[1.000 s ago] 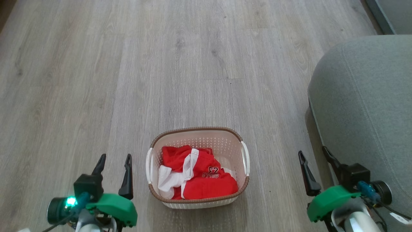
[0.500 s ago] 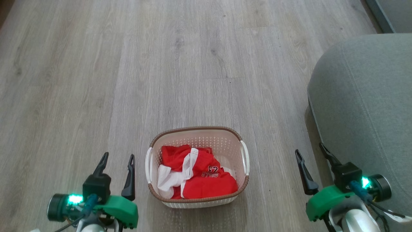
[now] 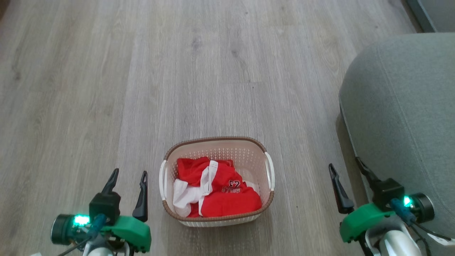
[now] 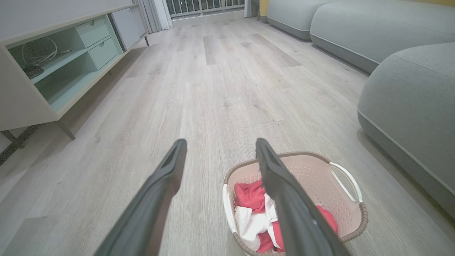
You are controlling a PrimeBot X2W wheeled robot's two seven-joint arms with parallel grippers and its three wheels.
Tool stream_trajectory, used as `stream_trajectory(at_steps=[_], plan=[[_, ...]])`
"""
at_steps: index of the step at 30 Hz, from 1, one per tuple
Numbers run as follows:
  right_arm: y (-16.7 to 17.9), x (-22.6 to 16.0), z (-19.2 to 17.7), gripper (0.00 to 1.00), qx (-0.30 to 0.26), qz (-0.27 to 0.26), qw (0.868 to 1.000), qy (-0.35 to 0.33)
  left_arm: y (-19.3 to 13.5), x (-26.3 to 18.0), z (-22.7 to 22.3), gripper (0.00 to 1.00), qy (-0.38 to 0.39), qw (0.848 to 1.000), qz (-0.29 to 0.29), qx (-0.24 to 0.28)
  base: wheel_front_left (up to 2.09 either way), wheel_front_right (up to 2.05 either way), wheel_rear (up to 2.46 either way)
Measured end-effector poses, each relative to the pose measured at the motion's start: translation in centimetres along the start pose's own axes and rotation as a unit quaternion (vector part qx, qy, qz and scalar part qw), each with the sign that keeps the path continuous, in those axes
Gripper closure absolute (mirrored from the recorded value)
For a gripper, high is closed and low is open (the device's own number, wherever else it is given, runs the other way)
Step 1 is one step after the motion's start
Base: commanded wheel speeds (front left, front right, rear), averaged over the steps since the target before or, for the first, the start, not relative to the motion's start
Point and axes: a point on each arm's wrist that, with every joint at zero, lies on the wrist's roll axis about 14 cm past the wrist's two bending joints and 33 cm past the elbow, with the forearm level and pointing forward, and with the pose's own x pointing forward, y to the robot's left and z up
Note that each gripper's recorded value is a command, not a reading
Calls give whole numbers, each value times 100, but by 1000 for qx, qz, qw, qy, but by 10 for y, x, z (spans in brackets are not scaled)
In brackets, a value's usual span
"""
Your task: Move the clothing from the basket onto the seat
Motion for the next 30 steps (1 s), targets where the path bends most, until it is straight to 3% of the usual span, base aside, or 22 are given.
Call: stream_trajectory(at_steps=[7, 18, 24, 30], plan=[[-9, 17, 6, 0, 11, -16, 1000, -10, -10, 13, -22, 0, 33, 999, -20, -10, 0, 0, 0], [-30, 79, 13, 0, 10, -34, 999, -34, -63, 108, -39, 0, 42, 991, -127, 7, 0, 0, 0], [-35, 116, 3, 0, 17, -34, 998, -43, -110, 152, -96, 0, 96, 970, -218, 50, 0, 0, 0], [-44, 132, -23, 0, 29, -43, 998, -27, -140, 179, -161, 0, 175, 944, -269, 78, 0, 0, 0]])
